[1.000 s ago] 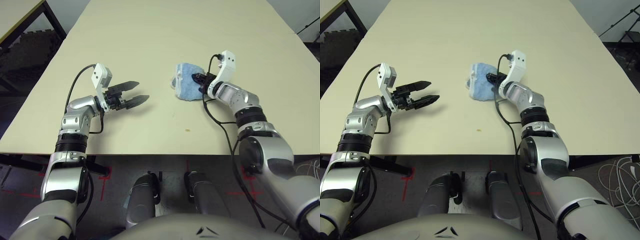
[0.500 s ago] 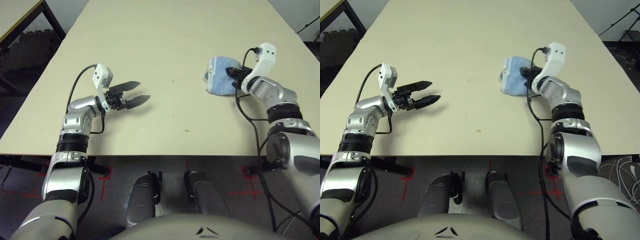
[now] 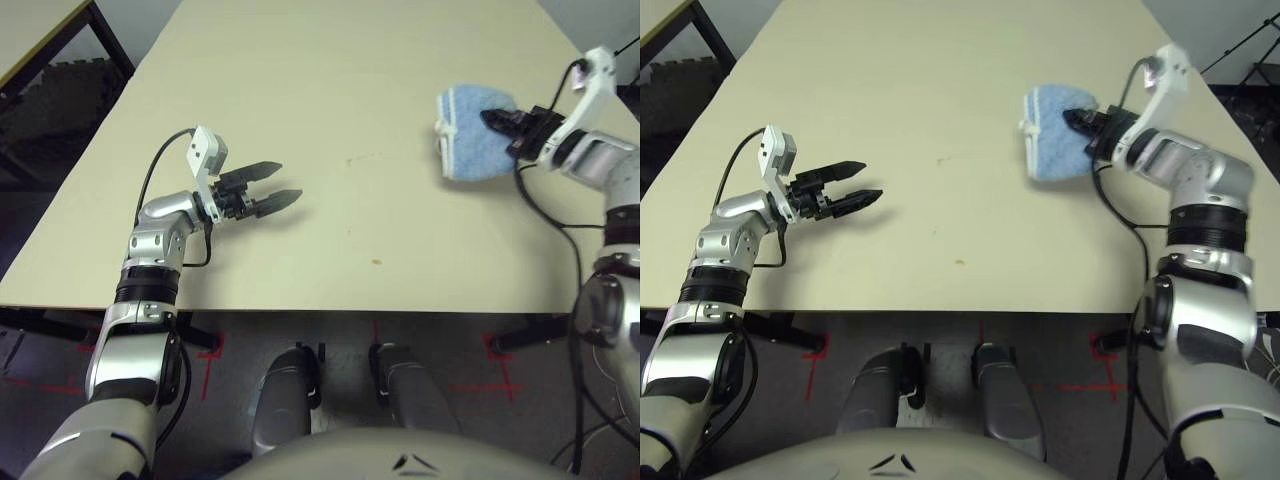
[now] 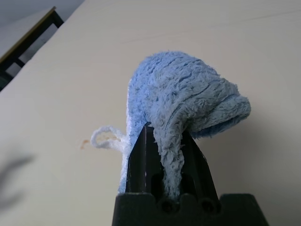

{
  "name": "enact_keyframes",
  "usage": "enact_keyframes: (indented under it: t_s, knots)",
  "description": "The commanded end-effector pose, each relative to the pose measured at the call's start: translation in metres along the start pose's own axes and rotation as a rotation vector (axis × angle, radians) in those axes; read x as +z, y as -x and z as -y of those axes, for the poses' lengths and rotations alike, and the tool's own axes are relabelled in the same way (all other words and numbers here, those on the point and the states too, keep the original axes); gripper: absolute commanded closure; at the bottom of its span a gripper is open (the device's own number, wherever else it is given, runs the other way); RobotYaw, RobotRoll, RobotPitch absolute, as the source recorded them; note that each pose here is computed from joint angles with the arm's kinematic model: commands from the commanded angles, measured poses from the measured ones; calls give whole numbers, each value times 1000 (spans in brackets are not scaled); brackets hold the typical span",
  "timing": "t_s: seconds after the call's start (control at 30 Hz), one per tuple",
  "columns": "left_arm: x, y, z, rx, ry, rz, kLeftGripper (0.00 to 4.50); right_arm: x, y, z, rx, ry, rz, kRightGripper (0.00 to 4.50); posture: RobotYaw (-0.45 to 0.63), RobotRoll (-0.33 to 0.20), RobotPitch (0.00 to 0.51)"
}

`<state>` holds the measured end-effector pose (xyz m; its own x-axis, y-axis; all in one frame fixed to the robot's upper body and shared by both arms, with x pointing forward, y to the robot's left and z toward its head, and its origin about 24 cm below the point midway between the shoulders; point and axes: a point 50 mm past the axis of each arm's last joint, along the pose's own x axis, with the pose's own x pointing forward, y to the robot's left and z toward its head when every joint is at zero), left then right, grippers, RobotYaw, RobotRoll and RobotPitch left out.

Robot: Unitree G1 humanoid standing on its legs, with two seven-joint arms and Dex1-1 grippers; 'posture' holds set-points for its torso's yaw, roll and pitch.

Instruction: Wipe the water off the table with a rag.

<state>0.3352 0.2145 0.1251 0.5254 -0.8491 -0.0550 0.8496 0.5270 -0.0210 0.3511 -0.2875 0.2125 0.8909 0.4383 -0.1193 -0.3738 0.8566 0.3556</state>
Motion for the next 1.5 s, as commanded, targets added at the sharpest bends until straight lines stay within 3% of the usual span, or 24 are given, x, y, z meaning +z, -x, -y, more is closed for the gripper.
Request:
enact_keyframes:
  t_s: [0.03,0.47,0.77,0.9,1.17,1.33,1.5]
  knots:
    - [1,-2,0,-5,-12,-5,0,3,12,11,-25,35,-47,4492,-198,0,150]
    - [1,-1,-1,-2,-15,-8,0,-49,30,57,-177,42,-255,4492,-188,0,145]
    - [3,4,-2,2,-22,-15,0,-64,29,79,-372,247,-239,4492,-180,0,144]
    - [4,4,-2,3,-25,-17,0,-61,29,80,-386,303,-229,3279,-183,0,142]
    - [12,4,-8,62,-50,18,0,-22,51,82,-423,500,-170,168,-189,0,137]
    - [20,8,-17,207,-79,84,0,-5,63,83,-482,513,26,40,-193,0,140]
    - [23,14,-33,514,-73,164,0,-12,62,81,-470,401,259,40,-187,0,162]
